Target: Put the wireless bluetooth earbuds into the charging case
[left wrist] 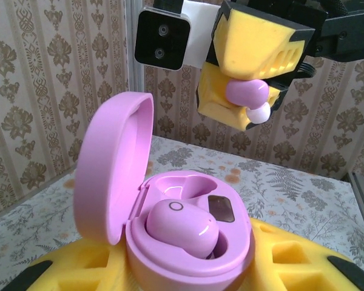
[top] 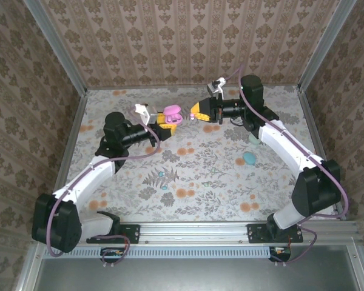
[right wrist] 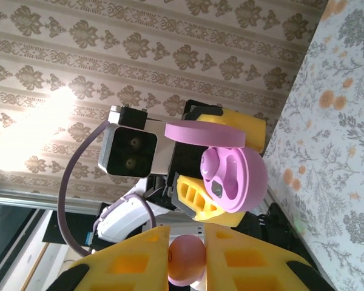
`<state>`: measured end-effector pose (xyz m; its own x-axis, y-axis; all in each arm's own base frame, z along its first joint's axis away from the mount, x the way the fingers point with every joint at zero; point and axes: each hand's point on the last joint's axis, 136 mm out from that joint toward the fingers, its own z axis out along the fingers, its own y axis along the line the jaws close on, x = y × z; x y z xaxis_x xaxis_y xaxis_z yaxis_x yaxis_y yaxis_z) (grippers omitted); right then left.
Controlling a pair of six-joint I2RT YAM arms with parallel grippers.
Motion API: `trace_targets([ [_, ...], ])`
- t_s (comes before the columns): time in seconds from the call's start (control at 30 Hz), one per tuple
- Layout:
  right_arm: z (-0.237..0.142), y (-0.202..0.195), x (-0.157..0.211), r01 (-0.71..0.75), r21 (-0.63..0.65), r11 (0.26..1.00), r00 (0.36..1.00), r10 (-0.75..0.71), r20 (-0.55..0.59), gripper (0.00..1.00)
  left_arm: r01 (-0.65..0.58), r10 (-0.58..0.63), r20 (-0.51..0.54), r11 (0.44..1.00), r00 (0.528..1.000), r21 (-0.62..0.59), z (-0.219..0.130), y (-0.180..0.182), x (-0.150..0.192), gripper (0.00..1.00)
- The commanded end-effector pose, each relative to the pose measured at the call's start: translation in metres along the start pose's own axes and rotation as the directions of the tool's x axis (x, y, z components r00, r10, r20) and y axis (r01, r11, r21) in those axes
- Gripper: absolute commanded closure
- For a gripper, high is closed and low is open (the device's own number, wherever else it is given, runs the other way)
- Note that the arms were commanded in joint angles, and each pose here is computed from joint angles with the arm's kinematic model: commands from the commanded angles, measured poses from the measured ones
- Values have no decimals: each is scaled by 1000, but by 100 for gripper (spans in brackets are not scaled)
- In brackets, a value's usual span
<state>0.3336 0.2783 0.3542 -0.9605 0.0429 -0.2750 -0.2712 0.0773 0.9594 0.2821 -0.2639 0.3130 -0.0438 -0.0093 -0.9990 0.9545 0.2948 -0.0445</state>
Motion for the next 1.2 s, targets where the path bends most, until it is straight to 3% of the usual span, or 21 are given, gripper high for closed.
trace_targets([
  [0.0, 1, 17, -3, 31, -53, 998, 999, -33, -37, 79, -86, 84, 51, 996, 995, 39, 3, -6, -26, 63],
  [0.2, 1, 15, -3, 40, -34, 999, 999, -41, -29, 79, -89, 87, 48, 995, 995, 46, 5, -4, -25, 63],
  [0.5, -1, 8, -2, 155, 133, 979, 985, -163, 55, 80, -78, 74, 43, 993, 996, 85, 7, -8, -23, 63],
  [1.17, 17, 20, 0, 287, 218, 933, 950, -307, 64, 80, -53, 49, 41, 990, 998, 128, 13, -9, -25, 63],
])
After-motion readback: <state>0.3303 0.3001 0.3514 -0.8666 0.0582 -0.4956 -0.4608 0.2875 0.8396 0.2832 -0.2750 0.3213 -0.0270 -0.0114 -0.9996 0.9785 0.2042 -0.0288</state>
